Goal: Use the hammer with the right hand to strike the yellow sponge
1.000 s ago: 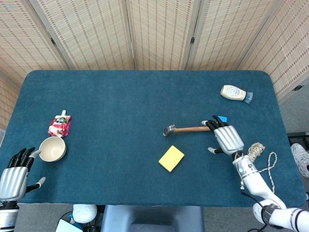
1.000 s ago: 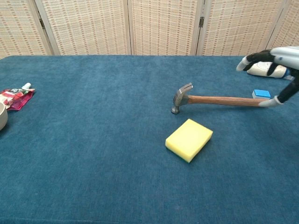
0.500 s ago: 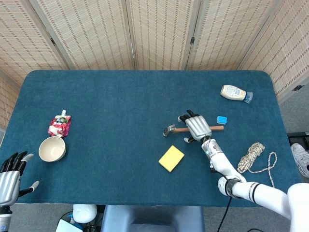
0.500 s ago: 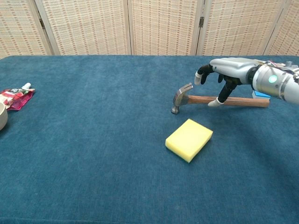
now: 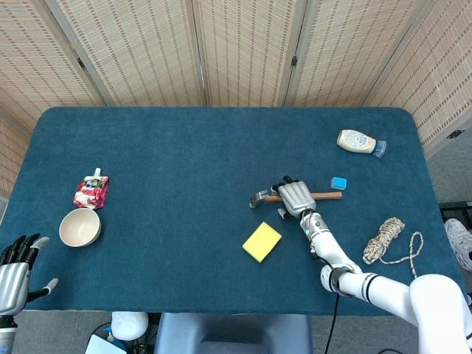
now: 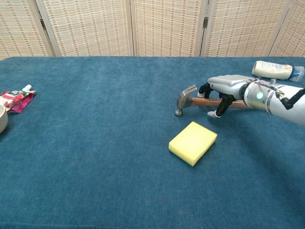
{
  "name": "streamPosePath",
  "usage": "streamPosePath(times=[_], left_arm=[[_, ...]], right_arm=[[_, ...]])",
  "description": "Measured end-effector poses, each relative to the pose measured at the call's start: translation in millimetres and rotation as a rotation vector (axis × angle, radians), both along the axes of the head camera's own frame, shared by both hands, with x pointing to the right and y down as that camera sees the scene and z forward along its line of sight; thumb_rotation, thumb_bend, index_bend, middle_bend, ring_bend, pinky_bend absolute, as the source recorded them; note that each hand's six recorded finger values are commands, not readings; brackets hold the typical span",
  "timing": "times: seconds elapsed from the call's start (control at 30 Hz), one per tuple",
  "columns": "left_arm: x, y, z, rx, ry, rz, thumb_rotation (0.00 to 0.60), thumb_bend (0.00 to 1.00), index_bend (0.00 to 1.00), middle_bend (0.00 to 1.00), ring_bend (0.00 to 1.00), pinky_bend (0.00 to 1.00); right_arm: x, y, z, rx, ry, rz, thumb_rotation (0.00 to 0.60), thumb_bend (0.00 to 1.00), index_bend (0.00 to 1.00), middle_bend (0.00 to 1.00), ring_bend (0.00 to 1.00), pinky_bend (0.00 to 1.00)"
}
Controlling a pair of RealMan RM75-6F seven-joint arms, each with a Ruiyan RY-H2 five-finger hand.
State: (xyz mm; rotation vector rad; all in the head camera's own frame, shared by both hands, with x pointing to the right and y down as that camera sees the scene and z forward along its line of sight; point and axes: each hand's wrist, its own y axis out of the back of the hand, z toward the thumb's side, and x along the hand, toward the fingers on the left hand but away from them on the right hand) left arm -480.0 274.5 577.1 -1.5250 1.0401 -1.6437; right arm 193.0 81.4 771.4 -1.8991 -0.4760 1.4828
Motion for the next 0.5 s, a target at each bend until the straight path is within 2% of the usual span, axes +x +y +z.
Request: streamPosePath(times=[0.23,0.5], left_arm=[[-0.9,1.1,2.1,-0.004,0.001,-0.004,0.6,0.21,0.2,0.14,0.1,0.17],[-3.3,1.8,4.1,-0.008,-0.003,-0.008,0.6,0.21,0.2,0.14,0.1,0.17]], right_arm=[[-2.0,1.7,4.0,0.0,-0.007,0.012,0.6,0.41,0.38,0.36,0.18,0.25],[-3.3,-1.0,3.4,0.02,-0.03,0.032,0.6,0.43,0.39,0.37,0.2,0.25]])
